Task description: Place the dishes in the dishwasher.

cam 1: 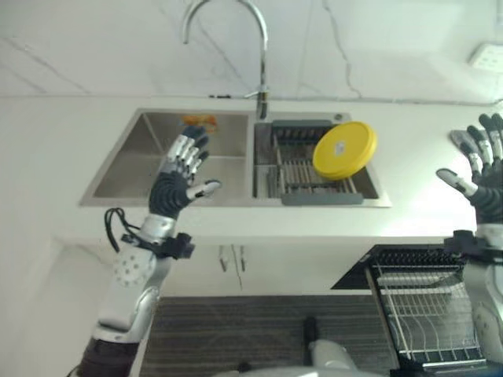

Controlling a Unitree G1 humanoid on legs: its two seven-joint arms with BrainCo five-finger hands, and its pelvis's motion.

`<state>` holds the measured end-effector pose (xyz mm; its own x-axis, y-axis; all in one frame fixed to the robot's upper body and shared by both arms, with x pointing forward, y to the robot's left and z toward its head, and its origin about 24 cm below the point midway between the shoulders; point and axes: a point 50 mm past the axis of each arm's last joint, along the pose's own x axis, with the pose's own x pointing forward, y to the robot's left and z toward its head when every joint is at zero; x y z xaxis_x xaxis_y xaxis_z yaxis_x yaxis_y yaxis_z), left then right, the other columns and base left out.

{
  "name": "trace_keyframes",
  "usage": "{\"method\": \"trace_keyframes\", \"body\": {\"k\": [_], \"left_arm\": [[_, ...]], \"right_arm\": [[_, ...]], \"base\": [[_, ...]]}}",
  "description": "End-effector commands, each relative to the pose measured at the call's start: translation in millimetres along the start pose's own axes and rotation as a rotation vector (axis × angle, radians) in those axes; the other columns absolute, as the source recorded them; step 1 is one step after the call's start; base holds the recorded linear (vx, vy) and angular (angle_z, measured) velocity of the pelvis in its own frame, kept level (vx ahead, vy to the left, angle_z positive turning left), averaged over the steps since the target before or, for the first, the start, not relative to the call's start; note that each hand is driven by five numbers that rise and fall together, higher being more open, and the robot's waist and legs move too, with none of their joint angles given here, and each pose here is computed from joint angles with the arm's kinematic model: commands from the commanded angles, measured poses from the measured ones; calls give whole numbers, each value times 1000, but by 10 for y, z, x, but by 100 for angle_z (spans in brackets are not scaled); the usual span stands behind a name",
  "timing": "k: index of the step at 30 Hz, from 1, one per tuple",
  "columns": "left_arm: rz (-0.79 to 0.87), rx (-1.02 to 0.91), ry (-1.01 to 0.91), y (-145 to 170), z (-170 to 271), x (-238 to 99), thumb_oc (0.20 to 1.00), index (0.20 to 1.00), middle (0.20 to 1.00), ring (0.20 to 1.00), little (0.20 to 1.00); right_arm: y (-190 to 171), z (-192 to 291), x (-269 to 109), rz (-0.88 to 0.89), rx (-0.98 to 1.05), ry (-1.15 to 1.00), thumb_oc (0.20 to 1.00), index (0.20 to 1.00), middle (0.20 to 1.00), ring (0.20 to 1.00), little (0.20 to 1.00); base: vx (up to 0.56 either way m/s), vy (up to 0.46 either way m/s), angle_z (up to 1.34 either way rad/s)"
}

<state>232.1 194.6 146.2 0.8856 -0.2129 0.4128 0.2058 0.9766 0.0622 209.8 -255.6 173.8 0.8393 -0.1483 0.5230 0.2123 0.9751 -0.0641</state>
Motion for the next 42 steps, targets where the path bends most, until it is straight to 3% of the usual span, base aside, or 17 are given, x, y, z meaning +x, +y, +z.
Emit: {"method": "trace_keyframes", "body": {"k": [1,12,15,18,29,37,42], "left_arm": [[-43,72,-167,-11,305,139,1000,1000,1000,1000,1000],[-78,-45,-176,-23,333,113,1000,1000,1000,1000,1000],[-104,-49,-201,-47,351,124,1000,1000,1000,1000,1000],[-103,-57,-198,-26,326,93,1000,1000,1000,1000,1000],[-118,-28,-231,-100,288,160,1000,1000,1000,1000,1000],[-90,135,-208,-35,260,199,1000,1000,1000,1000,1000],[-34,166,-94,151,107,63,1000,1000,1000,1000,1000]], "right_arm": [[-21,263,134,-21,6,-150,1000,1000,1000,1000,1000],[44,127,125,85,22,-6,1000,1000,1000,1000,1000],[179,175,154,266,-13,-27,1000,1000,1000,1000,1000],[206,171,199,300,45,-18,1000,1000,1000,1000,1000],[265,-66,264,216,198,64,1000,1000,1000,1000,1000],[143,-154,308,38,232,67,1000,1000,1000,1000,1000],[-55,-229,318,-98,247,74,1000,1000,1000,1000,1000]], "base": [[114,-232,-4],[112,-338,-1],[86,-346,-2],[80,-189,3],[1,118,6],[21,94,1],[34,9,-3]]}}
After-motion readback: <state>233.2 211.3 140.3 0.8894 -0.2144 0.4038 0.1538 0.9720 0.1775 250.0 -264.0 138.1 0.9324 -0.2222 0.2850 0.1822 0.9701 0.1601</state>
